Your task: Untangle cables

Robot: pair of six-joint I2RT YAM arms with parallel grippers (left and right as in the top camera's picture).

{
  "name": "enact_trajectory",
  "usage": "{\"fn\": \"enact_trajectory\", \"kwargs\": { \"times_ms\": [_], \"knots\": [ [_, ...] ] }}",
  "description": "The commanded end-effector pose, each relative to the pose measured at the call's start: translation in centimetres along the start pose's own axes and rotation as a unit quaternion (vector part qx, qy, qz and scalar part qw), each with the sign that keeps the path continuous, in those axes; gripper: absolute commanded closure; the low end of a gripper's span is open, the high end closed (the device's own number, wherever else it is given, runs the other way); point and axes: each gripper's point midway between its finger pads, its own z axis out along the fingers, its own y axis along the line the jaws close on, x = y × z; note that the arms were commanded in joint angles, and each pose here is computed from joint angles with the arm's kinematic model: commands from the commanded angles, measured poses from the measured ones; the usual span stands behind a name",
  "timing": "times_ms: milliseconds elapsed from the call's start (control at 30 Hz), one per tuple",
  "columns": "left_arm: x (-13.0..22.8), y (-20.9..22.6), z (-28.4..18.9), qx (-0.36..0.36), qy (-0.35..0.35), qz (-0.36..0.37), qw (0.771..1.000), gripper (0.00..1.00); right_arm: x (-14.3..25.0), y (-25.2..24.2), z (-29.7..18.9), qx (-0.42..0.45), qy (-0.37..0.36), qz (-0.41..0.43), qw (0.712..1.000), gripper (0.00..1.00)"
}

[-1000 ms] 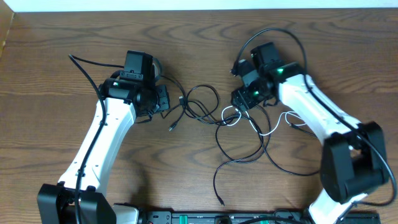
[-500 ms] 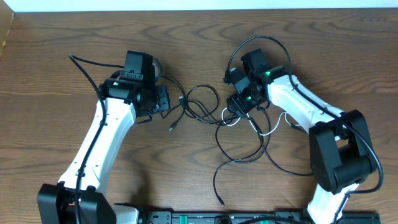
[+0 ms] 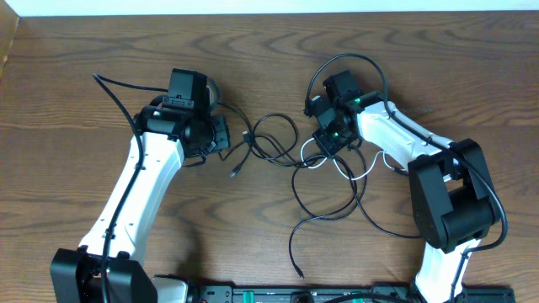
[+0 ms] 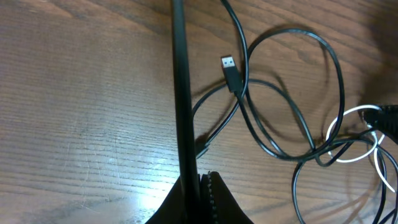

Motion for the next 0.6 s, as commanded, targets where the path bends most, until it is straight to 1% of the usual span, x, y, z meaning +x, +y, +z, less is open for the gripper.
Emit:
{"fn": "enact_trajectory", "kwargs": {
  "times_ms": [0, 133, 167, 233, 333, 467, 567],
  "knots": [
    [0.1, 0.2, 0.1, -0.005, 0.001, 0.009, 1.0, 0.92, -0.4, -1.5, -0.8, 0.032, -0.008, 0.047, 0.998, 0.99],
    [0.1, 0.2, 0.1, -0.006, 0.001, 0.009, 1.0, 0.92, -2.8, -4.2, -5.3, 0.076, -0.062, 0.101, 0.99, 0.99],
    [0.2, 0.2, 0.1, -0.006, 0.002, 0.009, 1.0, 0.92, -3.7, -5.6, -7.7, 0.1, -0.088, 0.122, 0.984, 0.99],
    [0.2, 0.2, 0.1, -0.006, 0.003, 0.009, 1.0, 0.92, -4.5, -7.3, -10.9, 0.128, -0.124, 0.151, 0.972, 0.99],
    [0.2, 0.2, 0.1, -0.006, 0.003, 0.009, 1.0, 0.92, -5.3, -10.2, -17.8, 0.17, -0.198, 0.197, 0.945, 0.99],
    [0.2, 0.2, 0.1, -0.006, 0.002, 0.009, 1.0, 0.92, -4.1, -13.4, -25.9, 0.21, -0.278, 0.238, 0.907, 0.99],
    [0.2, 0.2, 0.1, -0.006, 0.002, 0.009, 1.0, 0.92, -1.7, -15.8, -30.5, 0.24, -0.314, 0.269, 0.878, 0.99]
  ]
}}
